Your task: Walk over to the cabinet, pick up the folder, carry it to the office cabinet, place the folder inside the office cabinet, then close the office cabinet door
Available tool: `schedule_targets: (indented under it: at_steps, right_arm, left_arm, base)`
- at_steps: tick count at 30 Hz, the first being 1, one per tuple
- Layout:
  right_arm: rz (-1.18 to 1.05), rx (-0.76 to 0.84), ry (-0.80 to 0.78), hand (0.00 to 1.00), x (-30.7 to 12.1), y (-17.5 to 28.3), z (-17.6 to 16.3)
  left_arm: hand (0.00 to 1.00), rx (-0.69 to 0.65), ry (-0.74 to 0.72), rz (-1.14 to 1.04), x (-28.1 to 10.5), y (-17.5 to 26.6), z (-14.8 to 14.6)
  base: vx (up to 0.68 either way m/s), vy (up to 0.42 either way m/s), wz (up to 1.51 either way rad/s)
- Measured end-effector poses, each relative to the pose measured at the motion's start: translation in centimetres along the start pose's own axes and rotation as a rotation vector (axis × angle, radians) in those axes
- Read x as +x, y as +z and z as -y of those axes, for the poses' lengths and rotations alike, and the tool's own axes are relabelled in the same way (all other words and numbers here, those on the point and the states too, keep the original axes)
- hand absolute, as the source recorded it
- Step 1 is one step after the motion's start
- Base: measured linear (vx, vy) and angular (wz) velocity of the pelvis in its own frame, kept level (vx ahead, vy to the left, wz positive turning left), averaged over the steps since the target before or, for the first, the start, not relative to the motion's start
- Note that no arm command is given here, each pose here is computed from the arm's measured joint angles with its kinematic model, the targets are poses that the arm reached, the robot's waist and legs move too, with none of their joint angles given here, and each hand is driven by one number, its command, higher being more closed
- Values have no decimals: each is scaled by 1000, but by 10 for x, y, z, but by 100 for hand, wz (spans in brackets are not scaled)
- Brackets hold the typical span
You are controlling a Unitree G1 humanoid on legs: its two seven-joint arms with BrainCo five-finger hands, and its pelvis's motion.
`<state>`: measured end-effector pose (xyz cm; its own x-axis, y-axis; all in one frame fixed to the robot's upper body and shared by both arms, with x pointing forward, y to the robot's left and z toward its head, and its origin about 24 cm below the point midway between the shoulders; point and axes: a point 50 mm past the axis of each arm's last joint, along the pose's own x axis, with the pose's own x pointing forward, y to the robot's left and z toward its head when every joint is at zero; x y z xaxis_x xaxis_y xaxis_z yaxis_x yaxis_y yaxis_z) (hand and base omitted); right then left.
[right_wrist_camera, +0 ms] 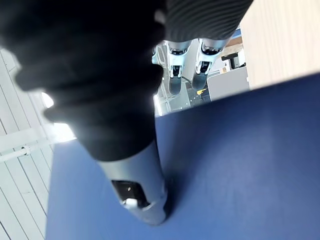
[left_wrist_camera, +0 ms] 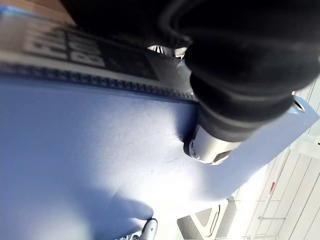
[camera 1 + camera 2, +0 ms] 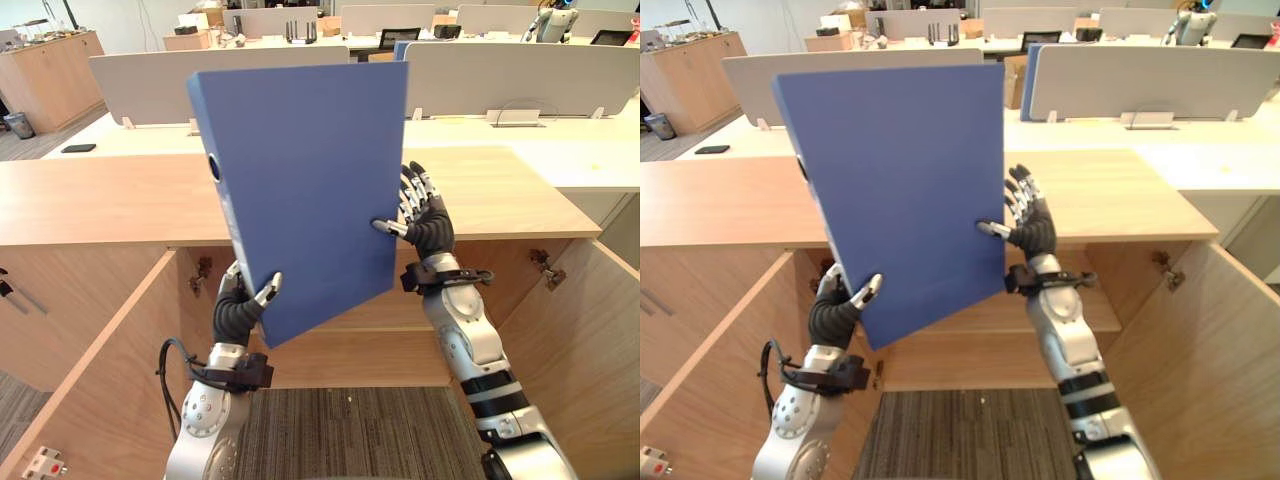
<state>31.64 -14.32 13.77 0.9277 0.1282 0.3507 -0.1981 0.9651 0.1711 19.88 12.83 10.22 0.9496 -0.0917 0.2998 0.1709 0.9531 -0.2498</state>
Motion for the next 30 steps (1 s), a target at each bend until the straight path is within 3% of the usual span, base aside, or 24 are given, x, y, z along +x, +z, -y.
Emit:
schedule_targets:
  at_steps: [11,12,21,25,30]
  right_arm:
    - [-66,-123,121,0,16,-6,-7]
    - [-79,-164,186,100,17,-6,-10]
    - [-336,-188,531,100,11,-6,6]
    - [-394,-77,536,100,3,-10,13]
    - [-308,102,463,100,-9,-12,10]
  left_arm:
    - [100,27,-7,-6,2,2,-5]
    - [100,26,-14,-10,2,2,-6]
    - [100,24,-107,63,6,13,-1]
    - [100,-3,-130,54,7,11,3]
    - [100,-23,-152,78,14,12,6]
  base:
    - [-42,5,0]
    - [-38,5,0]
    - [-16,2,1]
    - [0,0,0]
    - [0,0,0]
